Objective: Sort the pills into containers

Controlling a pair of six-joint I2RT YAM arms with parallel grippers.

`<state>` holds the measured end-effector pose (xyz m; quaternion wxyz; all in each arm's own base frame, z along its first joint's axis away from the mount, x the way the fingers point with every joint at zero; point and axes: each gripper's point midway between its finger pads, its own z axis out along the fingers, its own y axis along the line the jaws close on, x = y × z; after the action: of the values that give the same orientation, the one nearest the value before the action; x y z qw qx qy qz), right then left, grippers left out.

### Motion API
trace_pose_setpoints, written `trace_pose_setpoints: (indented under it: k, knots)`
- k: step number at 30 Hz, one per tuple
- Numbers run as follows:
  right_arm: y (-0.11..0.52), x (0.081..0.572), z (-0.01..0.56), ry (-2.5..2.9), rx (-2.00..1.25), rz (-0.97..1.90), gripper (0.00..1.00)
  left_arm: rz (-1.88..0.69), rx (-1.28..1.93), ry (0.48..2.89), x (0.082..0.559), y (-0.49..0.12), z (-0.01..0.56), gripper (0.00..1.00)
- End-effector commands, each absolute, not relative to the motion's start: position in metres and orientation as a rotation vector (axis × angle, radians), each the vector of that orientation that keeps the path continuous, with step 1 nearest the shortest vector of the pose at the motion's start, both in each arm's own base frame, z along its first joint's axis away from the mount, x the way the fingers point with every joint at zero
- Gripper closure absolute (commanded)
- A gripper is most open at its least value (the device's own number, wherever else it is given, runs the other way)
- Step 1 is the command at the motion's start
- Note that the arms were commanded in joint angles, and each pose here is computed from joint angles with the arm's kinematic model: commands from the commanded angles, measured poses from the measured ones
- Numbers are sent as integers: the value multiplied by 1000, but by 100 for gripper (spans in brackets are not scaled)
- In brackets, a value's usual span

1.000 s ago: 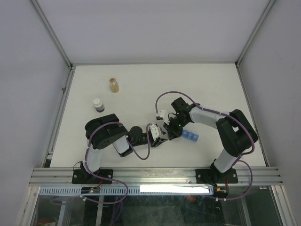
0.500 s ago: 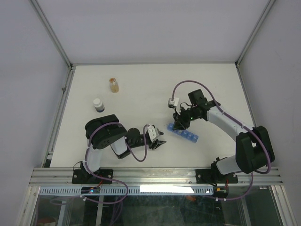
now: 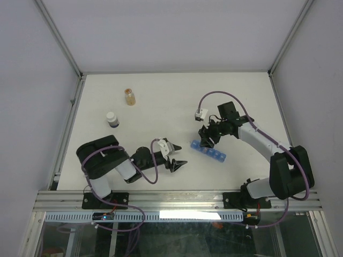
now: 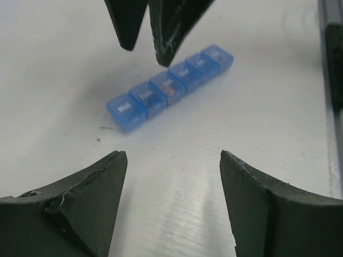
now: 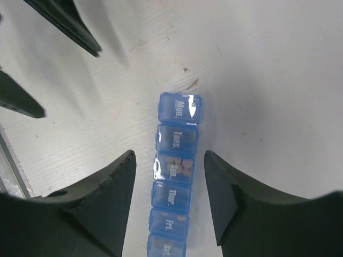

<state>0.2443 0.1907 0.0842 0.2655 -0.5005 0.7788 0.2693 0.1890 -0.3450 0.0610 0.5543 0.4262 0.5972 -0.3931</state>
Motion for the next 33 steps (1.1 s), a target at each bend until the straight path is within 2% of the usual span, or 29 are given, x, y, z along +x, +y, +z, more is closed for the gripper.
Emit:
trace_pose_setpoints:
  k: [1,5,9,10,15,20,24,33]
  knots:
    - [180,270,138,1990,-1269,667,42,-991,802,1355,194,-339,132,24]
    - [150,292,186,1933,-1098,534,32,-901,704,1478,215,-332,168,2]
    - [130,304,234,1820,-928,419,4,-841,643,1523,230,-322,214,1]
    - [125,308,249,1796,-858,398,1,-842,624,1528,233,-318,229,1]
    - [115,309,318,1715,-673,353,1,-899,514,1510,245,-295,310,1]
    - [124,287,374,1631,-725,401,1,-957,421,1421,244,-268,384,1]
    - [127,274,406,1586,-719,431,1,-962,410,1393,233,-257,417,1]
    - [103,266,459,1570,-396,413,1,-996,428,1319,206,-240,469,1]
